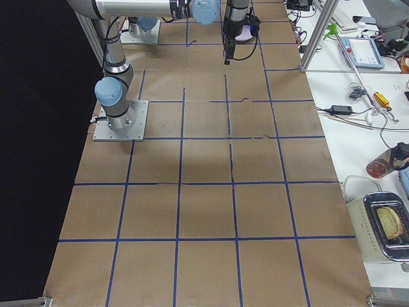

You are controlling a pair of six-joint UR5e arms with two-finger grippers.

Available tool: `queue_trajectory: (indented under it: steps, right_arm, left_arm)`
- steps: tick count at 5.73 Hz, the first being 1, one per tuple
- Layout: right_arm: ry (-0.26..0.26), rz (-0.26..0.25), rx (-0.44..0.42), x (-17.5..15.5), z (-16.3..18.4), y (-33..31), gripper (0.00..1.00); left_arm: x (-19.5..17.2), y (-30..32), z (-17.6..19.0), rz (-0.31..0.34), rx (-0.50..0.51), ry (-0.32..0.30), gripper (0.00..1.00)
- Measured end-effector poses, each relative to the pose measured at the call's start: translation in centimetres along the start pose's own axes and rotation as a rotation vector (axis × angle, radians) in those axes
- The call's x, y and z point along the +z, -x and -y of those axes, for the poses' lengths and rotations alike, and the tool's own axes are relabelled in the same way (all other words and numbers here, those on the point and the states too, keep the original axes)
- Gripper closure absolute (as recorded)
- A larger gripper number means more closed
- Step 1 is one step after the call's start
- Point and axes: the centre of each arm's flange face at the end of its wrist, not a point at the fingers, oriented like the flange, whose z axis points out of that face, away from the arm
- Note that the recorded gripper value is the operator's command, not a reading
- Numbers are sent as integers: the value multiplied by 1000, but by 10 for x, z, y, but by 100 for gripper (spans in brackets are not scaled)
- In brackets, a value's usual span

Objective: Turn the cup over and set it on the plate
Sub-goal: 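Carry the mug over the lavender plate and rotate it upright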

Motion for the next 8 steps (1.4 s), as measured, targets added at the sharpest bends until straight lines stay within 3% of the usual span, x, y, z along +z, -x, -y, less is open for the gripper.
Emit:
queue_trajectory:
  steps: [1, 2, 3, 5, 8]
  right_arm:
    - [0, 0, 0, 0, 0, 0, 0]
    - [0, 0, 0, 0, 0, 0, 0]
    - [0, 0, 0, 0, 0, 0, 0]
    - [0, 0, 0, 0, 0, 0, 0]
    - [0, 0, 0, 0, 0, 0, 0]
  left_arm:
    - [20, -71, -3, 155, 29, -53, 100]
    - [38, -127, -13, 268, 70, -108, 100]
    - [54, -156, -20, 330, 102, -147, 100]
    - [105, -155, -5, 378, 128, -190, 100]
    - [217, -119, 36, 407, 133, -218, 100]
